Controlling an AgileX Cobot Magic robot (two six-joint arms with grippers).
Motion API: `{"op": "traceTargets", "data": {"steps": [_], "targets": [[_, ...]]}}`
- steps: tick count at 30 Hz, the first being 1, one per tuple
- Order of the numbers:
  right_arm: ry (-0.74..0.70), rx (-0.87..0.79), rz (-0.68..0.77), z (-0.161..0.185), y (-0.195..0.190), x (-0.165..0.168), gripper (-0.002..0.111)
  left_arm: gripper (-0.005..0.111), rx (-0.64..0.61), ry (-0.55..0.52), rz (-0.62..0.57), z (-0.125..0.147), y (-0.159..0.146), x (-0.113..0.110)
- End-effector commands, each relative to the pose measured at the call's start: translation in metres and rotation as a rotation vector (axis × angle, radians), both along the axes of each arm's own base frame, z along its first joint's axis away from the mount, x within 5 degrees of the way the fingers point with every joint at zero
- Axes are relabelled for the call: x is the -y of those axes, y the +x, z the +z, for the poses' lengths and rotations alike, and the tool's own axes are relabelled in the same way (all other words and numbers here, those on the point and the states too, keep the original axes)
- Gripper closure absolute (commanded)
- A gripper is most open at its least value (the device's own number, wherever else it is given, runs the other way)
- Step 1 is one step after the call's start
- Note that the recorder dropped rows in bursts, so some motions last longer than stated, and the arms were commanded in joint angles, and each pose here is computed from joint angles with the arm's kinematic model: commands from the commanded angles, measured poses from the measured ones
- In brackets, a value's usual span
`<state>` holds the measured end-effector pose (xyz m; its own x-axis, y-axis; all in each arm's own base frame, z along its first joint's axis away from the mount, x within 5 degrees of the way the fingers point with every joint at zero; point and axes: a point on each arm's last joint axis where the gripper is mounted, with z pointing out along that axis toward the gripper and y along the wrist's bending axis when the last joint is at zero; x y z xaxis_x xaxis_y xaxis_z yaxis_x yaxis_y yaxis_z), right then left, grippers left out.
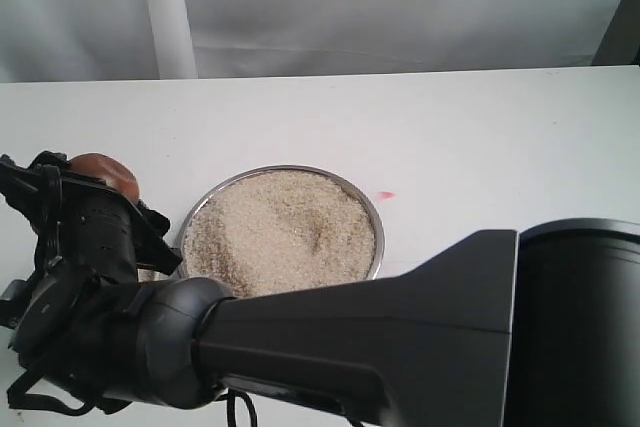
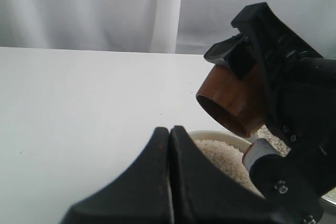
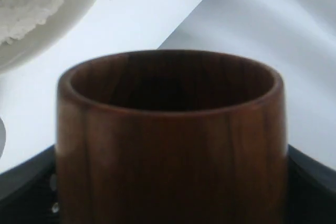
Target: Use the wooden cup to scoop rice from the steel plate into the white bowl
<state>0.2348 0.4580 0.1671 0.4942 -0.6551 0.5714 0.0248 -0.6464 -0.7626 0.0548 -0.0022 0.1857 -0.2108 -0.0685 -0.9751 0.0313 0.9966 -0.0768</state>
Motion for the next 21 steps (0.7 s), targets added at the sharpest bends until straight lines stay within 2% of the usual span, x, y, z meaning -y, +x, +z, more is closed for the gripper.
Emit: {"op": "traceTargets", "data": {"steps": [1,5,9,11,17,21], "targets": [[0.122,-0.024,-0.072,0.006,0.000,0.001,0.108,0.107,0.011,-0.010,-0.004,0.002,0.000,0.000],[0.417,-0.179,-0.197,0.011,0.001,0.005,0.108,0.107,0.011,-0.010,-0.004,0.002,0.000,0.000],[0.744,-0.322,-0.344,0.037,0.008,0.018,0.108,0.107,0.011,-0.010,-0.004,0.002,0.000,0.000],[0.859,-0.359,-0.383,0.056,0.015,0.030,0.108,0.107,0.011,-0.012,-0.003,0.002,0.000,0.000],[1.006,-0.445,-0.396,0.103,0.021,0.076,0.108,0.107,0.011,-0.012,-0.003,0.002,0.000,0.000],[1.068,-0.517,-0.429,0.116,0.033,0.112,0.108,0.107,0.011,-0.012,-0.003,0.002,0.000,0.000]]}}
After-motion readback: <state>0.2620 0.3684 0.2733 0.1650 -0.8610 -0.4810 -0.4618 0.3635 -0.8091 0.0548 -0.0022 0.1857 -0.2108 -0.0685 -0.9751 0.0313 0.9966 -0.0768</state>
